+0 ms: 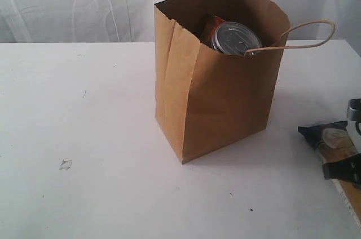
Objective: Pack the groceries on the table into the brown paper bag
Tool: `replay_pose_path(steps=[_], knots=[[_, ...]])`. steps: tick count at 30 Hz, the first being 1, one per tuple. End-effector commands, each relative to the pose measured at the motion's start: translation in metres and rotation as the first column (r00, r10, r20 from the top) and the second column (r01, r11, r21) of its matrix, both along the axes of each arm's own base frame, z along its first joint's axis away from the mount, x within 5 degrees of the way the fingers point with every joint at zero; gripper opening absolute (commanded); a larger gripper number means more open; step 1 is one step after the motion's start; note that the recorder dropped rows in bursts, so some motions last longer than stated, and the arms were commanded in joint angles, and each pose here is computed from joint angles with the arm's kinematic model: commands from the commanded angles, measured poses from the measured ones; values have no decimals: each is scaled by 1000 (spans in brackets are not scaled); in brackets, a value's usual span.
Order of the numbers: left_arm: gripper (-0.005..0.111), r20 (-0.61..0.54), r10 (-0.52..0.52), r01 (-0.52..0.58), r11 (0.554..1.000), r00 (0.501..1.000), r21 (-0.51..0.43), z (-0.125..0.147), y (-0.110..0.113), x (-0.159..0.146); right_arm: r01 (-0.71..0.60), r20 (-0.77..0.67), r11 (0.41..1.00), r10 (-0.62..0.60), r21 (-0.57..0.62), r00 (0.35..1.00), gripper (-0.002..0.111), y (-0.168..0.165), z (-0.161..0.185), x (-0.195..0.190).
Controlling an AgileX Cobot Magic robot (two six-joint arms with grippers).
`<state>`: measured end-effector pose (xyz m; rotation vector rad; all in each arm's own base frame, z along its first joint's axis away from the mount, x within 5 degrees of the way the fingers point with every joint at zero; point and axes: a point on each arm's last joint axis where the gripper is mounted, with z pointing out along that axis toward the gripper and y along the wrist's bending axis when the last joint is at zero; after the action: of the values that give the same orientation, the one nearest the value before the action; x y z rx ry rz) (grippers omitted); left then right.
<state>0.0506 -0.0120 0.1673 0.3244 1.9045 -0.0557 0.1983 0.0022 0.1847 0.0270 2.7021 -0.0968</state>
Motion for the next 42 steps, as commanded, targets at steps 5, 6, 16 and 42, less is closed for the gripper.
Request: replay_pose_path(steps=[5,6,16,42], knots=[[0,-1,5,-5,1000,1000,-4,-1,0,0,-8,12,1000,7,5,1000,0,0,-11,26],[0,-1,5,-5,1000,1000,-4,-1,0,0,-7,-3,1000,7,4,1000,0,0,-13,30],[0,-1,5,-5,1000,1000,-4,-1,0,0,-72,-154,997,75,29,985,0,6,-29,63],[0,-1,5,-5,1000,1000,-4,-1,0,0,-131,2,991,131,3,991,78,8,14,112]])
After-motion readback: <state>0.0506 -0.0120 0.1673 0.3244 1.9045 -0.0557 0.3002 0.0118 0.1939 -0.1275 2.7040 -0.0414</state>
